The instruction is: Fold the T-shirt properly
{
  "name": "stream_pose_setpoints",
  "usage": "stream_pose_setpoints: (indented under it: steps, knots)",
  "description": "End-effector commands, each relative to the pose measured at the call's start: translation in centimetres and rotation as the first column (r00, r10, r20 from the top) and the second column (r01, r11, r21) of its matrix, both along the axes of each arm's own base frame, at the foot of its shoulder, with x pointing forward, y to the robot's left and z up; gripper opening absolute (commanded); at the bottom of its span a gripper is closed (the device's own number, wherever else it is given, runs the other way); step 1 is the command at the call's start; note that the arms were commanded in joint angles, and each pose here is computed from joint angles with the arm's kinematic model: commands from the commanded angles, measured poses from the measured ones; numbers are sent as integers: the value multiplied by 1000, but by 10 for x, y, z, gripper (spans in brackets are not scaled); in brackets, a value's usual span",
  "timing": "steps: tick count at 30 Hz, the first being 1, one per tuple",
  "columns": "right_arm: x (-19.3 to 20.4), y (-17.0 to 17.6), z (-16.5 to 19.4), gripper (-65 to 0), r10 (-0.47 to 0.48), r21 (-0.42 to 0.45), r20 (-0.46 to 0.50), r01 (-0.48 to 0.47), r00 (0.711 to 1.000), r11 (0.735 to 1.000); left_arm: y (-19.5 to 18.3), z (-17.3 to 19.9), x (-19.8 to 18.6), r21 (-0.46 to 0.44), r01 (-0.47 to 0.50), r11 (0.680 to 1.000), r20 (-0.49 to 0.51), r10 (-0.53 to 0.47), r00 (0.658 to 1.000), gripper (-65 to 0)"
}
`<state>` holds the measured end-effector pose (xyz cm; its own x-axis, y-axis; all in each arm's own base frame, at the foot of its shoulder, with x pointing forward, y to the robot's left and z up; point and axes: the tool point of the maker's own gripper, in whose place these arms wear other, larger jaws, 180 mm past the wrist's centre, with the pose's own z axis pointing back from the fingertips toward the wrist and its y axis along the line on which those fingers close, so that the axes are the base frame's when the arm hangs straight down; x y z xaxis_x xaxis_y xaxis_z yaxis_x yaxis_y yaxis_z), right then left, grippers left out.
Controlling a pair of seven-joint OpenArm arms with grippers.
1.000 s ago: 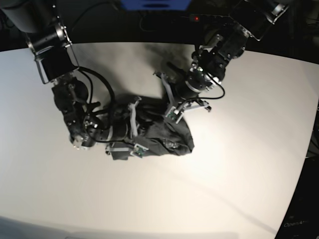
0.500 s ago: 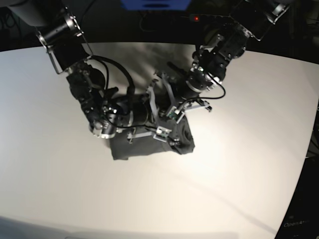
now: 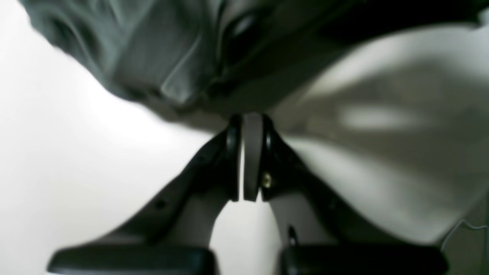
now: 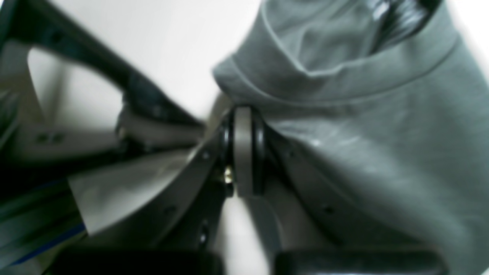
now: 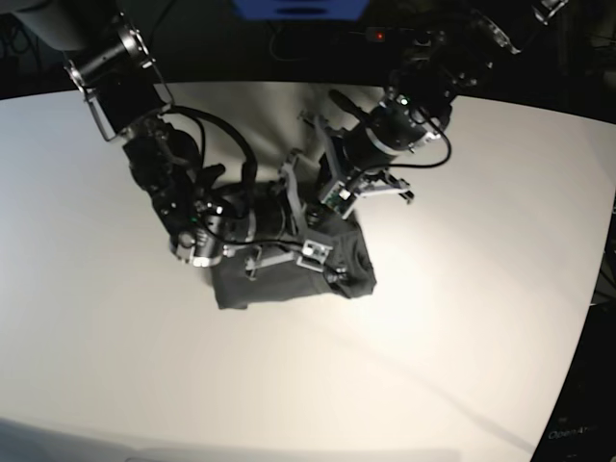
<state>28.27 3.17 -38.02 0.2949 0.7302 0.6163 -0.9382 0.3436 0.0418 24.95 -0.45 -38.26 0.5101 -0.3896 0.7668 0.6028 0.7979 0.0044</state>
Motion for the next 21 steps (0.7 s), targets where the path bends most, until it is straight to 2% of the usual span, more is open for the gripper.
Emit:
stream_pose_setpoints:
  steps: [1, 4, 9, 16, 21]
  knots:
    - [10, 1, 18, -649, 11, 17, 52, -12, 999, 1000, -1, 15, 2, -29, 2, 1000, 43, -1, 999, -632]
    - [13, -3, 28, -649, 22, -16, 85, -21, 996, 1000, -7, 34, 2, -64, 14, 998, 78, -9, 997, -632]
    - [13, -15, 25, -649, 22, -62, 83, -17, 996, 998, -22, 54, 4, -125, 21, 992, 112, -7, 994, -632]
    - [23, -49, 22, -649, 7, -138, 103, 7, 995, 990, -45, 72, 16, -197, 11, 980, 141, 17, 990, -632]
    - [38, -70, 29, -649, -2, -181, 140, 28, 990, 983, -37, 76, 37, -227, -69, 971, 140, 103, 985, -632]
